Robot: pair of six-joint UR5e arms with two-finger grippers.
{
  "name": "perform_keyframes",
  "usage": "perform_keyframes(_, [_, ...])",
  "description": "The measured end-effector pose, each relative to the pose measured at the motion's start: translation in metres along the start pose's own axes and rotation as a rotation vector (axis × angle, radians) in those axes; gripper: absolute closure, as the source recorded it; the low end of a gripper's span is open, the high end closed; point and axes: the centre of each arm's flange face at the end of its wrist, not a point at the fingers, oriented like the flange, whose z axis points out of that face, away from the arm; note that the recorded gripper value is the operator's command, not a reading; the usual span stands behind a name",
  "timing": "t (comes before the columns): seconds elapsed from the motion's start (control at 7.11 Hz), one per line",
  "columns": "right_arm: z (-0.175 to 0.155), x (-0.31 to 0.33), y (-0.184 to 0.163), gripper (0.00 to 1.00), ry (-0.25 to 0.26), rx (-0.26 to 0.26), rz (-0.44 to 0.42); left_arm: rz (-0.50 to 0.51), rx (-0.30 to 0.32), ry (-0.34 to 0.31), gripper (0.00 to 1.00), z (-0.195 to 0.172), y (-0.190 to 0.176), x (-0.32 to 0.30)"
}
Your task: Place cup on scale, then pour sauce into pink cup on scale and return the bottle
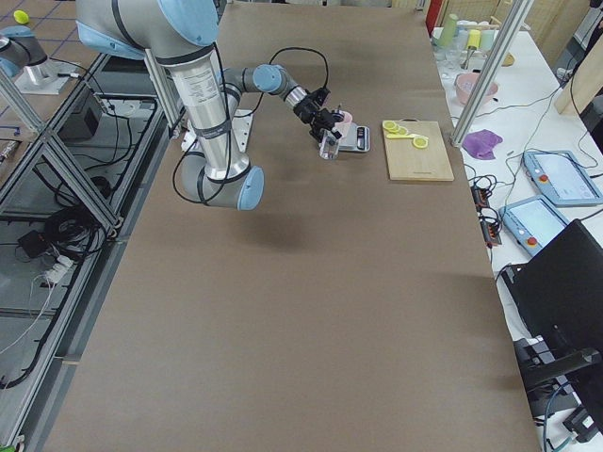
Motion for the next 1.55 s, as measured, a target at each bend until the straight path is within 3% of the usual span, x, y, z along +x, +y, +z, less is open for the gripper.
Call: perform_keyframes(1.55, [-0.008,-0.027,-0.035,1.0,0.15,-0.106,-0.207,-0.033,-0.039,0.001,0.02,0.017,0.013,-0.015])
